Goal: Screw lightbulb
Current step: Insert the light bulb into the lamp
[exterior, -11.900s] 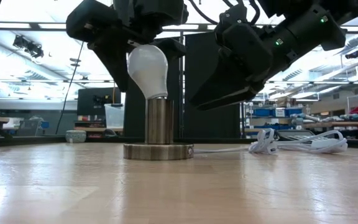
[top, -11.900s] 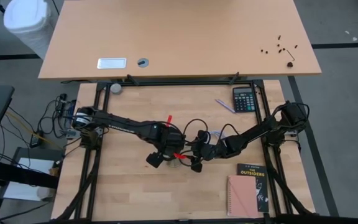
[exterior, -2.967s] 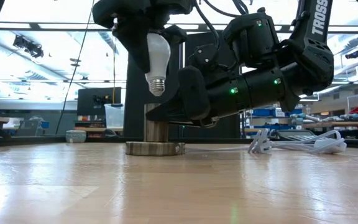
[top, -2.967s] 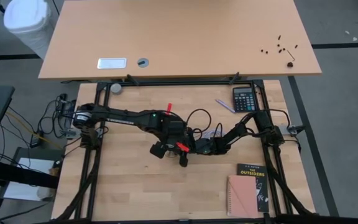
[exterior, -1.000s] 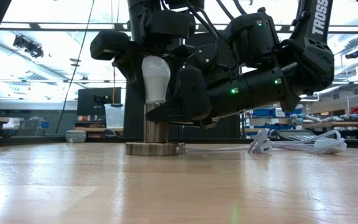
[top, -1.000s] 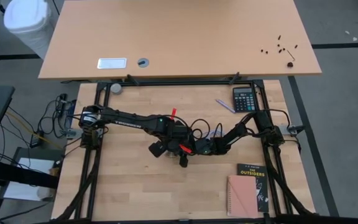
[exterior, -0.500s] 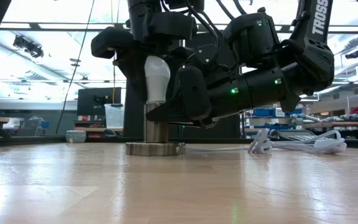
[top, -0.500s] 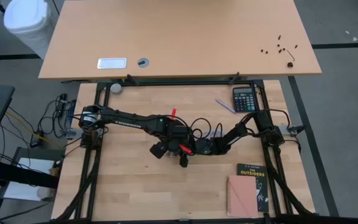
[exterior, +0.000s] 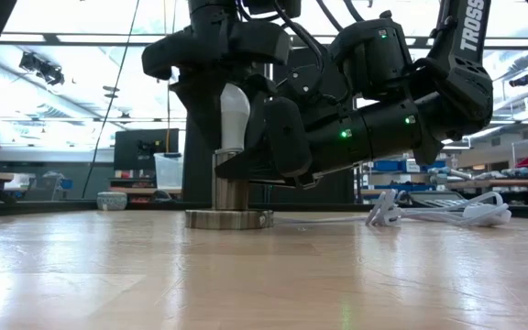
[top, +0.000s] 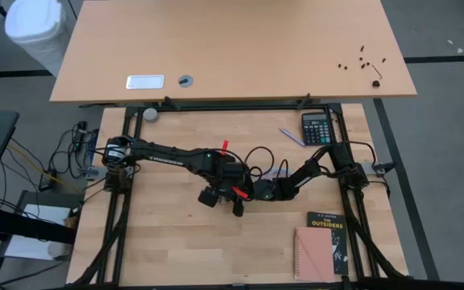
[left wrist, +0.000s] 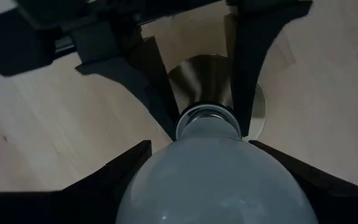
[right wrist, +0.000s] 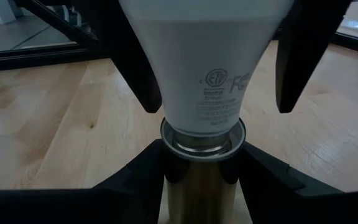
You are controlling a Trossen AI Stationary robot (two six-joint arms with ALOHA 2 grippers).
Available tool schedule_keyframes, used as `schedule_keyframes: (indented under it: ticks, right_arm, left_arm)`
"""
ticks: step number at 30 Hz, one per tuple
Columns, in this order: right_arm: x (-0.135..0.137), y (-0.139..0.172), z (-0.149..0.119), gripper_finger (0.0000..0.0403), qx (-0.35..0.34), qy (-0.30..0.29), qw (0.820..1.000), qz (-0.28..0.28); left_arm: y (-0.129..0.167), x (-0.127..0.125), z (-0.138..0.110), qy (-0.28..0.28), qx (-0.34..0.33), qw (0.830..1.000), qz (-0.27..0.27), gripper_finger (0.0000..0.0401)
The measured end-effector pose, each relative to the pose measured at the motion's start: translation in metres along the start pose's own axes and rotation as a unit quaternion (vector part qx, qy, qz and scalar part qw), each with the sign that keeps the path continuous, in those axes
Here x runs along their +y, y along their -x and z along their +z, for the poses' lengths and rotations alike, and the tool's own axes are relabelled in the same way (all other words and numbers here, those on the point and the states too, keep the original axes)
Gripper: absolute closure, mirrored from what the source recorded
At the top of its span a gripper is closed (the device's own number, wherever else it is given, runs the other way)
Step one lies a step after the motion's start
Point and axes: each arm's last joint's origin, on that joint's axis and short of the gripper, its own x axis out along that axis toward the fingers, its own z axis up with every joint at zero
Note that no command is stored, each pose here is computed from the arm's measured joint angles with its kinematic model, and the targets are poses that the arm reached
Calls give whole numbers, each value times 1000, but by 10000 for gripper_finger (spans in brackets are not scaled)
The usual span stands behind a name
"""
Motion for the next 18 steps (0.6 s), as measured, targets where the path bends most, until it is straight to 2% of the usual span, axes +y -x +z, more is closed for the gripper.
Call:
schedule_keyframes:
  ticks: [12,18]
  right_arm:
    - [0,0,0,223,0,0,1000,2]
    - [0,0,0,223,0,0,1000,2]
  left_arm:
    - [0,-1,0,75,-4,997,-11,137]
    - [0,-1,1,92,-5,996,-12,137]
